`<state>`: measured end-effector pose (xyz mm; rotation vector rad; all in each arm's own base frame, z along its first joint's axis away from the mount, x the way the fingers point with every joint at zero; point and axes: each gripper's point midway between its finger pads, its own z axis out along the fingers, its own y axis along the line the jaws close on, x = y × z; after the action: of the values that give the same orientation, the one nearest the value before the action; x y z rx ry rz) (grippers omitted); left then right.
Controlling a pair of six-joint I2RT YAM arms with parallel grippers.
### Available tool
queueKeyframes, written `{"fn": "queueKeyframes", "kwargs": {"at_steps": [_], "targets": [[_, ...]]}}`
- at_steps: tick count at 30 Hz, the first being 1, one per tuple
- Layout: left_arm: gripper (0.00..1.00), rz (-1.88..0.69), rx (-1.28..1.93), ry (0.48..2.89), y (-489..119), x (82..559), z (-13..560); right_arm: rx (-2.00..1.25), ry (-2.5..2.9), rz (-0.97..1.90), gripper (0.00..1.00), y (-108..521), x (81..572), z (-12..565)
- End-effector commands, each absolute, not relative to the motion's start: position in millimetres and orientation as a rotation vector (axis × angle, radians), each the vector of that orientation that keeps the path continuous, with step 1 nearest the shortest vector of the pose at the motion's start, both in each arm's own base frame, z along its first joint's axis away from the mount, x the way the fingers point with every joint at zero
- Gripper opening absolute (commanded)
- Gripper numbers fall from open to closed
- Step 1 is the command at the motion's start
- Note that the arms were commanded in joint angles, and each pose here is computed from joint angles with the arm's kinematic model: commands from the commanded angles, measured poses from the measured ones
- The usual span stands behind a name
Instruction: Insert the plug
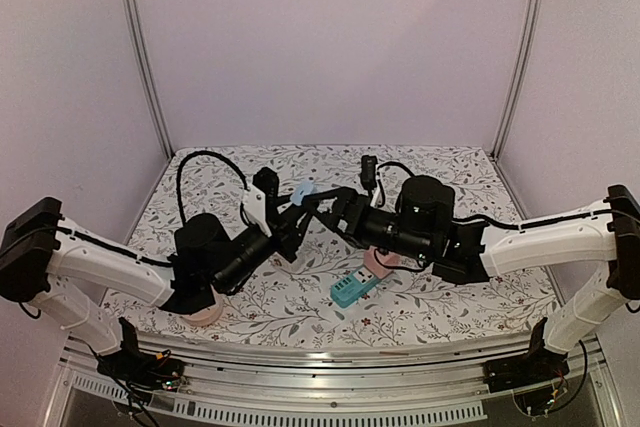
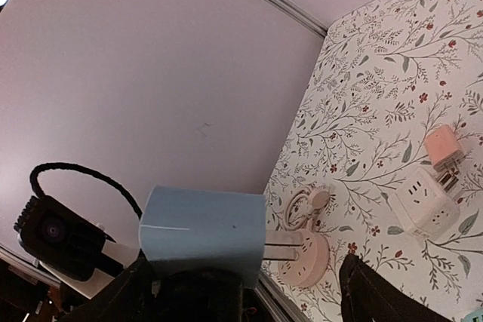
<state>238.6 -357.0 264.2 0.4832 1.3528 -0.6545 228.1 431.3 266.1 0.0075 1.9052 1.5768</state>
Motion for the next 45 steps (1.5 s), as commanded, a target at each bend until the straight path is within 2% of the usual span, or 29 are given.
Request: {"fn": "queueKeyframes", "kwargs": {"at_steps": [1,3,14,18,30,45], "targets": [[0.00,-0.697,0.595,1.341,-356.2,214.8,268.6,-0.026,1.989,1.434,0.93,416.9,226.0,240.3],[0.00,-0.715,0.658,1.371,-355.8,206.4,261.6,-0.070,2.007,1.365,0.99,408.1,224.3,238.0],[0.00,-0.791,0.748,1.538,-348.2,187.5,231.6,-0.221,2.048,0.724,0.99,324.9,239.2,224.5],[0.00,-0.825,0.742,1.592,-353.6,186.8,218.9,-0.219,2.017,0.597,0.99,297.9,241.9,225.4],[0.00,-0.856,0.749,1.714,-399.6,186.5,171.9,-0.132,1.967,0.495,0.99,254.0,240.4,222.5],[0.00,-0.901,0.777,1.620,-460.6,195.2,124.2,-0.104,1.953,0.459,0.99,230.9,235.0,212.0]]}}
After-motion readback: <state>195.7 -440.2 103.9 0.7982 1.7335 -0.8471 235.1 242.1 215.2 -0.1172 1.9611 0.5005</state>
